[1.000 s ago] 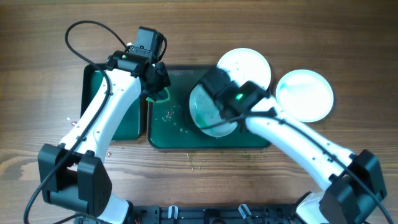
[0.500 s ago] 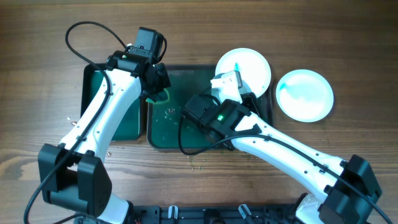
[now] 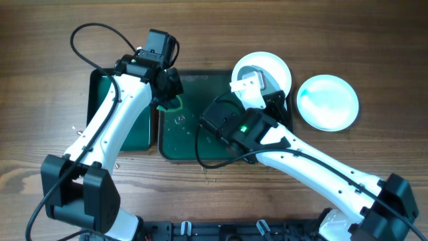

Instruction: Clean dirty plates on tray and stack at the side

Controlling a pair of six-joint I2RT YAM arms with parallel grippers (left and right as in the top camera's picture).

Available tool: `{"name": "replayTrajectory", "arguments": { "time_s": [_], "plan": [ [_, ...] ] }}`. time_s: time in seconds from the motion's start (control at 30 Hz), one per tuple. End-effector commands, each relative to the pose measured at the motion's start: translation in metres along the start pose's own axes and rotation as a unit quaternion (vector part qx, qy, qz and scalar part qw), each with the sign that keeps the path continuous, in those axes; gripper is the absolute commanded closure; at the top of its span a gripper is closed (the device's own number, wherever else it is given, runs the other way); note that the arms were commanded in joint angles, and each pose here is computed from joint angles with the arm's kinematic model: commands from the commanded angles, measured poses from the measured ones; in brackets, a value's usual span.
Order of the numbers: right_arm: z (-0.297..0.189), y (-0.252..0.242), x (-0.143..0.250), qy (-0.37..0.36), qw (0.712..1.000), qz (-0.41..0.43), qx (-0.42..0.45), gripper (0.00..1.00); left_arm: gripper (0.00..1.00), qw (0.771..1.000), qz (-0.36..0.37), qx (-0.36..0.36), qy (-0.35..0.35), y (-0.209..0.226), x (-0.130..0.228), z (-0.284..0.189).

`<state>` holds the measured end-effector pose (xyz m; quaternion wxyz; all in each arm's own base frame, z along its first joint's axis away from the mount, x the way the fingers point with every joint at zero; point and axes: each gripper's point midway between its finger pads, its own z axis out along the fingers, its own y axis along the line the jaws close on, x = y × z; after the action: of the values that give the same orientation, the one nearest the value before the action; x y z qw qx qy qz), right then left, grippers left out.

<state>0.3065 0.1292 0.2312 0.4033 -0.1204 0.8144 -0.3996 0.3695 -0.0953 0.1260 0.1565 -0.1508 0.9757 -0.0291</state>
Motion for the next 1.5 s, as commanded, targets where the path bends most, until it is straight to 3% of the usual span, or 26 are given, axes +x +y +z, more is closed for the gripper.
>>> {"name": "replayTrajectory", "arguments": {
  "time_s": [0.0, 0.27, 0.4, 0.5, 0.57, 0.83, 1.1, 1.47],
  "plan": [
    [-0.008, -0.018, -0.011, -0.031, 0.999, -0.011, 0.026, 0.96, 0.96, 1.000, -0.011, 0.003, 0.001, 0.000, -0.001, 0.000],
    [-0.017, -0.012, -0.018, -0.050, 0.998, -0.012, 0.021, 0.96, 0.96, 1.000, -0.011, 0.003, 0.001, 0.000, -0.001, 0.000],
    [-0.020, 0.037, 0.001, 0.015, 0.993, 0.009, -0.120, 0.96, 0.96, 1.000, -0.011, 0.003, 0.001, 0.000, -0.001, 0.000],
    [-0.031, 0.086, 0.009, 0.079, 0.958, 0.050, -0.271, 0.96, 0.96, 1.000, -0.011, 0.003, 0.001, 0.000, -0.001, 0.000],
    [-0.031, 0.099, 0.008, 0.106, 0.937, 0.077, -0.324, 0.96, 0.96, 1.000, -0.011, 0.003, 0.001, 0.000, -0.001, 0.000],
    [0.011, 0.074, -0.003, 0.176, 0.829, 0.191, -0.496, 0.96, 0.96, 1.000, -0.011, 0.004, 0.001, 0.000, -0.001, 0.000],
    [0.086, 0.003, 0.021, 0.217, 0.778, 0.338, -0.483, 0.96, 0.96, 1.000, -0.011, 0.005, 0.002, -0.001, -0.001, 0.000],
    [0.183, -0.104, 0.116, 0.282, 0.765, 0.506, -0.282, 0.96, 0.96, 1.000, -0.011, 0.005, 0.001, -0.001, -0.001, 0.000]
  ]
}}
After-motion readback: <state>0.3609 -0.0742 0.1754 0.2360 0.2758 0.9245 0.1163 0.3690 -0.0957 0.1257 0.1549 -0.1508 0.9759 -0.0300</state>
